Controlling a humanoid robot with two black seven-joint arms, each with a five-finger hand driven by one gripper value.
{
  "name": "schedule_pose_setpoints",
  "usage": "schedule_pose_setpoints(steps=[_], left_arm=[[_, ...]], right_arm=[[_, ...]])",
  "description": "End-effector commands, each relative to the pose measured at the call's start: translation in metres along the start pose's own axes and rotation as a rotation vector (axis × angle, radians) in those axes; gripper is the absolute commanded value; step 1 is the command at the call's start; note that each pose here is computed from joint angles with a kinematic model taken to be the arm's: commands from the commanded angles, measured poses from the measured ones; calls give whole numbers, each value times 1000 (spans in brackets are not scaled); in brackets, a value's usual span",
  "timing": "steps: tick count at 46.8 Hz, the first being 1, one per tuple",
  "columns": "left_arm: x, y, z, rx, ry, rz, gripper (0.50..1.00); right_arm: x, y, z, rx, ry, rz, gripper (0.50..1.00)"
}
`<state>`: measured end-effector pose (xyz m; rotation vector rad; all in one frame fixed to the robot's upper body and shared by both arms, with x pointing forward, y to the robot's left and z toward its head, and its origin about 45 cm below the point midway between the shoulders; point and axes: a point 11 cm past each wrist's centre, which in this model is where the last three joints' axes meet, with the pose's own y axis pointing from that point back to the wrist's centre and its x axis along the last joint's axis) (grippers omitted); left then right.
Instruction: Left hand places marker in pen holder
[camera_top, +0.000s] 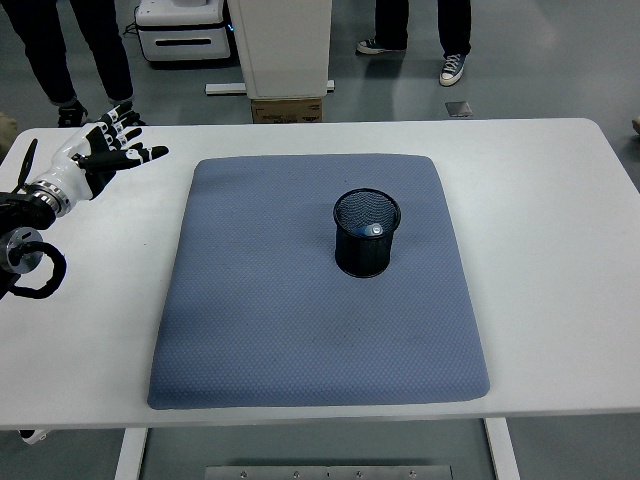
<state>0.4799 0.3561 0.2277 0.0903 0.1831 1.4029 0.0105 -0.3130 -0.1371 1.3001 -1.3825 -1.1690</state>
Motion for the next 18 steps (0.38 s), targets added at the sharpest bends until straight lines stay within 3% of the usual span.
schedule_pose_setpoints(steps=[1,18], left_arm=[[0,0,-1,1,0,-1,1000],[0,0,-1,1,0,-1,1000]], right_arm=[[0,0,0,0,0,0,1000],[0,0,-2,6,24,3,1000]])
